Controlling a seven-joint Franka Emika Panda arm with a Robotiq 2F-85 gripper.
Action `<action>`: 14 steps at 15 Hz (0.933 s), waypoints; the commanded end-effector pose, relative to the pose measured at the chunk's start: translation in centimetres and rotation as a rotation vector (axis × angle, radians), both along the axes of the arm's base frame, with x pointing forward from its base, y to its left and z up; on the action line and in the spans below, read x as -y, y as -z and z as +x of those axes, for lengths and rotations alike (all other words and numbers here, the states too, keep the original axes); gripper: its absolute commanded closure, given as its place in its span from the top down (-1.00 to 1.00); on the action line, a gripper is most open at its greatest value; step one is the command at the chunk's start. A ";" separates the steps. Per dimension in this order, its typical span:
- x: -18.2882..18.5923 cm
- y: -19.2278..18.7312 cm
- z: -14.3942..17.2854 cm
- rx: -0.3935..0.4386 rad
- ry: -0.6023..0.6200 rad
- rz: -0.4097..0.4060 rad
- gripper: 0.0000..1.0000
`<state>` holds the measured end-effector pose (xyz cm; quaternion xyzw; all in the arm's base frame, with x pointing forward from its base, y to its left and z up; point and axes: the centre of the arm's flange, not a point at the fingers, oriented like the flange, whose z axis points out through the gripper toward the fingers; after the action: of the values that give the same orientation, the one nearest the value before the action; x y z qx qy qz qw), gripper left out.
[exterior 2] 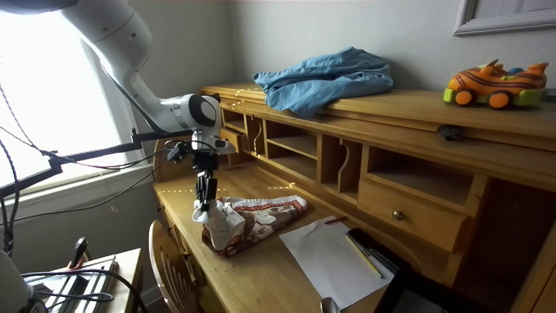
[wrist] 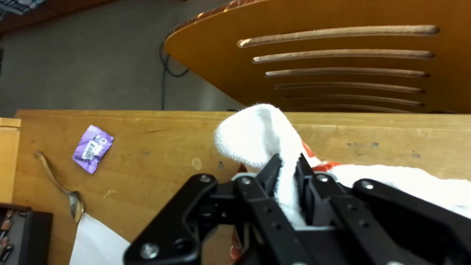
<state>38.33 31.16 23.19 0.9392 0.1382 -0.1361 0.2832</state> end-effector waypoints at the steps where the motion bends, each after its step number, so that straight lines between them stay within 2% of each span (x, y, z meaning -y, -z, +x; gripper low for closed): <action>1: 0.6 -1.7 1.2 0.080 -0.022 -0.028 -0.95; 14: 1.7 -4.4 7.4 0.183 -0.089 -0.096 -0.95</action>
<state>43.96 29.35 27.00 0.9326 0.1403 -0.0517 0.3285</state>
